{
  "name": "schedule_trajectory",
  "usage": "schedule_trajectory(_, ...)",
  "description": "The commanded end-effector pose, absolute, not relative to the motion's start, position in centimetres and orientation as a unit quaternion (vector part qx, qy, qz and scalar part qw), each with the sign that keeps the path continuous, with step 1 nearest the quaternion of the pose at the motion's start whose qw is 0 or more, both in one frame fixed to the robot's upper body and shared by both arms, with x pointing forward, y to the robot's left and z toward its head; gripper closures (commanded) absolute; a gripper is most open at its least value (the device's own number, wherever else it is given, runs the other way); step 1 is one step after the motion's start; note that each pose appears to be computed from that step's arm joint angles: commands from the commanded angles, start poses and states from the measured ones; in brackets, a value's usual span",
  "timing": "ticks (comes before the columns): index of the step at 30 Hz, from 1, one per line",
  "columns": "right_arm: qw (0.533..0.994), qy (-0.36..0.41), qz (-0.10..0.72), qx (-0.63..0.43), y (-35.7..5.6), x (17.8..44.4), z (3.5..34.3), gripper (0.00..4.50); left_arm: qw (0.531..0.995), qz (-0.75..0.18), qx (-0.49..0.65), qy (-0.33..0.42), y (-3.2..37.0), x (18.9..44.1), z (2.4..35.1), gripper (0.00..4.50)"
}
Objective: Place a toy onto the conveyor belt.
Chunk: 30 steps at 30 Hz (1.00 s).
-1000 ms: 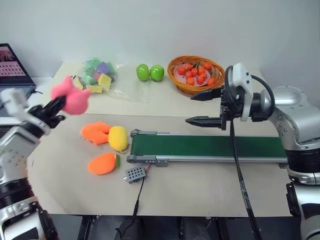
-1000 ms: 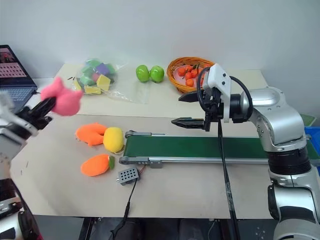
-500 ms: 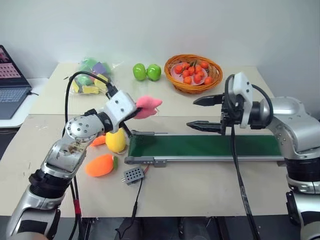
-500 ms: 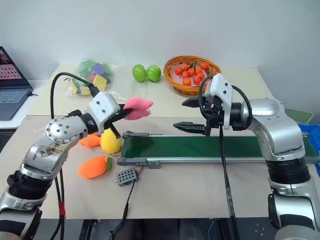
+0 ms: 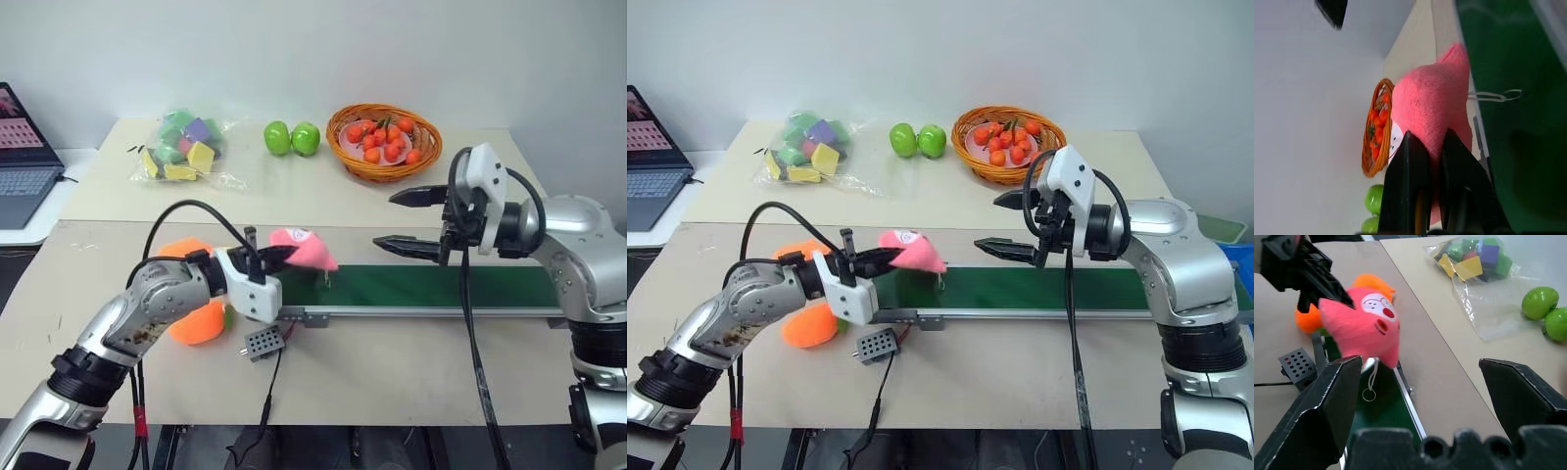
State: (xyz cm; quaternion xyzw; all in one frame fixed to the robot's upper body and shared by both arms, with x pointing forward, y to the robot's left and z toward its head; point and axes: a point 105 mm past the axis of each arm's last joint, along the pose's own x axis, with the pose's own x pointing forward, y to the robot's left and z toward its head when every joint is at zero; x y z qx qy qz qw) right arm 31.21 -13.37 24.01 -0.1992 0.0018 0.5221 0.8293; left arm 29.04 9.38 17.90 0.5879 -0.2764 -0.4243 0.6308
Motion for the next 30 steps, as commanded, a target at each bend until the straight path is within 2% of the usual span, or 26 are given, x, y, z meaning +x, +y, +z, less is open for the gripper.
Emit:
schedule_trajectory(1,0.832,-0.026,0.514,-0.207,-13.7,30.5,25.5,0.00,0.612,-0.430,0.596,-0.291,9.9,29.3,17.3,4.47)
schedule_trajectory(11,0.837,-0.024,0.504,-0.211,-14.1,30.1,25.7,0.00,0.606,-0.465,0.581,-0.280,10.0,29.8,14.3,4.47)
schedule_trajectory(13,0.838,-0.024,0.502,-0.212,-14.2,30.1,25.7,0.00,0.604,-0.473,0.580,-0.276,9.9,29.7,13.7,3.73)
schedule_trajectory(14,0.838,-0.024,0.501,-0.212,-14.2,30.1,25.8,0.00,0.603,-0.474,0.580,-0.274,10.0,29.7,13.5,3.51)
schedule_trajectory(15,0.839,-0.024,0.501,-0.213,-14.2,30.1,25.8,0.00,0.602,-0.476,0.580,-0.273,10.1,29.7,13.3,3.04)
schedule_trajectory(16,0.839,-0.024,0.501,-0.213,-14.2,30.1,25.8,0.00,0.602,-0.476,0.582,-0.270,10.2,29.7,13.2,2.80)
schedule_trajectory(17,0.839,-0.024,0.501,-0.213,-14.3,30.1,25.8,0.00,0.601,-0.477,0.582,-0.268,10.4,29.8,13.3,2.34)
schedule_trajectory(20,0.839,-0.023,0.501,-0.214,-14.3,30.2,25.8,0.00,0.604,-0.477,0.582,-0.261,10.9,29.9,13.6,1.37)
schedule_trajectory(23,0.838,-0.023,0.501,-0.215,-14.3,30.3,25.8,0.00,0.624,-0.476,0.574,-0.234,12.1,30.4,14.3,0.20)
schedule_trajectory(24,0.837,-0.023,0.502,-0.216,-14.3,30.3,25.8,0.00,0.634,-0.468,0.574,-0.224,12.9,30.8,15.0,0.05)
schedule_trajectory(27,0.836,-0.023,0.504,-0.217,-14.3,30.5,25.9,0.00,0.663,-0.458,0.559,-0.194,14.6,31.7,16.6,0.05)
schedule_trajectory(30,0.835,-0.023,0.504,-0.219,-14.4,30.6,26.0,0.00,0.757,-0.440,0.466,-0.129,16.0,33.4,18.4,0.05)
